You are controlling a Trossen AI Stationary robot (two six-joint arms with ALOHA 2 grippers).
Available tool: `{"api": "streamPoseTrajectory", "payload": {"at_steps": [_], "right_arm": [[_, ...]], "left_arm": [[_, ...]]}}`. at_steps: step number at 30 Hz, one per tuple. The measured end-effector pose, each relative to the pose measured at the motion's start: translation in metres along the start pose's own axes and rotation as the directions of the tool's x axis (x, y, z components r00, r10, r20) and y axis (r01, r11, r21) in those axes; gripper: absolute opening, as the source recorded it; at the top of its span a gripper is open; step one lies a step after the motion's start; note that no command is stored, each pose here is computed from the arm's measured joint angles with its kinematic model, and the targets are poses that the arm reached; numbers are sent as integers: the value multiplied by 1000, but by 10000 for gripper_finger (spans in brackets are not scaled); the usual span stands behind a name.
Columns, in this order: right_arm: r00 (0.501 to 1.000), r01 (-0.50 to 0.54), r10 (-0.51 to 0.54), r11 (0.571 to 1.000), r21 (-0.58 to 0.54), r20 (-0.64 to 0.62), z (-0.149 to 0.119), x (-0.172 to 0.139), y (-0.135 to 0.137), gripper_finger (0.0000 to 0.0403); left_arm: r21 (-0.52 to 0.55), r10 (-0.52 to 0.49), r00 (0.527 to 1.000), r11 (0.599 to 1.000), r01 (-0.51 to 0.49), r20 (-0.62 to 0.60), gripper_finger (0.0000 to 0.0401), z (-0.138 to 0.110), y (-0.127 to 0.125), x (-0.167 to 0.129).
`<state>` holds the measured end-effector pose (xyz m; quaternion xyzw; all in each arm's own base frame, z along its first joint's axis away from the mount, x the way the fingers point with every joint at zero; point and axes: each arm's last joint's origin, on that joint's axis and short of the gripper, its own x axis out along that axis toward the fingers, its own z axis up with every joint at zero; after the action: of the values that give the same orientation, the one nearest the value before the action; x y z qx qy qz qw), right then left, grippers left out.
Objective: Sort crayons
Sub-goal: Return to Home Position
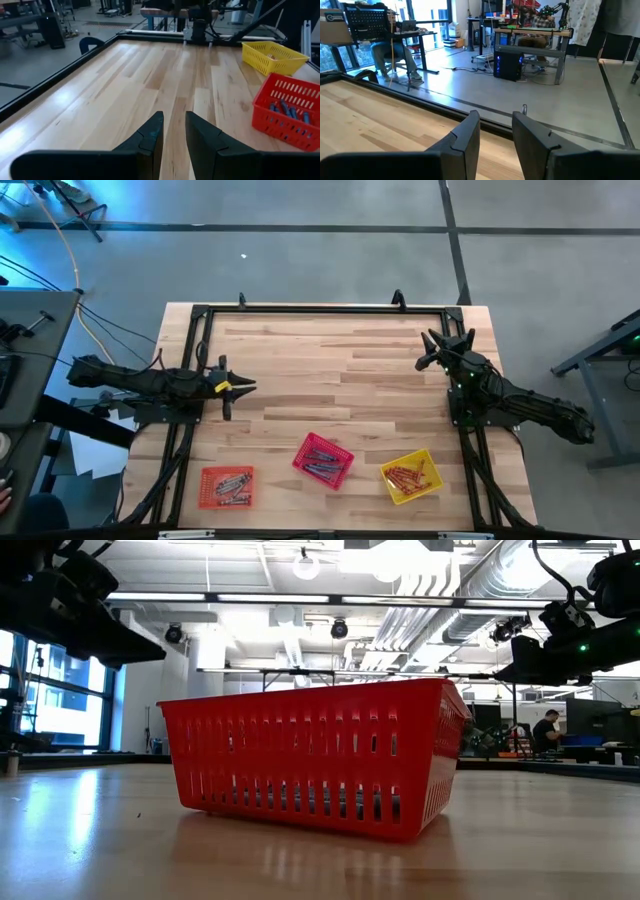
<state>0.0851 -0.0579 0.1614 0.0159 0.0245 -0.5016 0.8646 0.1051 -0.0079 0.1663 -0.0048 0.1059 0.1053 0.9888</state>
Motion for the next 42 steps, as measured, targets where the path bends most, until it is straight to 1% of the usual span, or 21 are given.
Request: {"api": "streamPoseTrajectory", "payload": {"at_steps": [10,17,20,24,25,28,33,35,38,42], "right_arm": [[1000,0,0,1000,0,0,0,0,0,108],[1000,0,0,1000,0,0,0,0,0,108],[1000,0,0,1000,0,0,0,0,0,108],[1000,0,0,1000,0,0,0,0,0,108],[1000,-1,1,1000,0,0,0,0,0,108],[1000,-1,1,1000,0,0,0,0,0,108],[1000,0,0,1000,0,0,0,0,0,108],[1000,-1,1,1000,0,0,0,0,0,108],[1000,-1,1,1000,0,0,0,0,0,108],[1000,0,0,1000,0,0,0,0,0,108]], "left_arm": [[-6,-1,1000,1000,1,13,69,-2,3,-7],[-21,-7,998,1000,8,62,69,1,4,-11],[-27,-8,994,1000,11,108,69,3,5,-13],[-41,-16,967,999,27,253,69,7,4,-12],[-36,-19,962,999,30,274,69,6,4,-11],[-26,-41,957,998,51,288,69,6,3,-11],[-12,-74,959,997,80,274,69,4,2,-10],[0,-62,962,998,64,267,69,4,4,-10],[22,-10,964,1000,4,267,69,4,9,-8],[-1,120,957,992,-125,263,69,4,22,-6]]}}
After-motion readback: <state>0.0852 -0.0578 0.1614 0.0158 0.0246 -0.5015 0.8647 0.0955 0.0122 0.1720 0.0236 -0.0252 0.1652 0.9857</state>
